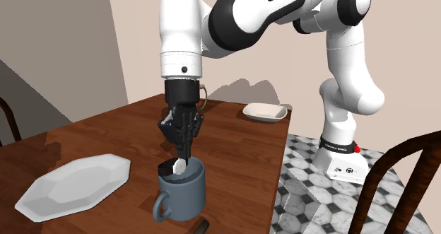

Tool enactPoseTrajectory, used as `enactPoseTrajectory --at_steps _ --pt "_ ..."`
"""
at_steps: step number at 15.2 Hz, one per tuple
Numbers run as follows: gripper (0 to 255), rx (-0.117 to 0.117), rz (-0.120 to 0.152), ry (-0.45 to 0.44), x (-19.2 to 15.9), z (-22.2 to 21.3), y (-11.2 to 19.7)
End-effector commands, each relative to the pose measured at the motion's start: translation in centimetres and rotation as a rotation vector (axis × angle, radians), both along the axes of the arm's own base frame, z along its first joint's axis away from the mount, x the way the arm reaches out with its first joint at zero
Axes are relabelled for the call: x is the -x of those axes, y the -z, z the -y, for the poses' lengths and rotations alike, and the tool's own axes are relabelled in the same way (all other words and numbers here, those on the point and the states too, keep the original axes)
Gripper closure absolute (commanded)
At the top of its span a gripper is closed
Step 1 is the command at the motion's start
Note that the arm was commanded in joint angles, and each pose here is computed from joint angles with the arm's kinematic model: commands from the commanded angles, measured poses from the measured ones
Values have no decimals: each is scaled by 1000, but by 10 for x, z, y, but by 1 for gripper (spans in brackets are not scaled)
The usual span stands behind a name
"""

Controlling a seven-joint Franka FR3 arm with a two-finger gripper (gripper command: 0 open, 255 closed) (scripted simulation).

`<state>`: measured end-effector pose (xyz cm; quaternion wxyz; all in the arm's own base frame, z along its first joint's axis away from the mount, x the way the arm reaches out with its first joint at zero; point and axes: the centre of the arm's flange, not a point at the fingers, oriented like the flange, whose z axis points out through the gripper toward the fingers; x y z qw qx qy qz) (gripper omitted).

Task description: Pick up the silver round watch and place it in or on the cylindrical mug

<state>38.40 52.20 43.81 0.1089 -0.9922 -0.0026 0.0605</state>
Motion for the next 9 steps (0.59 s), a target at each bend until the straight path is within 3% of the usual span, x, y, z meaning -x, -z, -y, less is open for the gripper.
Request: enactPoseTrajectory --at_steps 1,6,9 --pt "0 0 0 0 0 0 0" --pt "0 0 0 0 0 0 0" --pt "0 0 0 0 -5 9 -38"
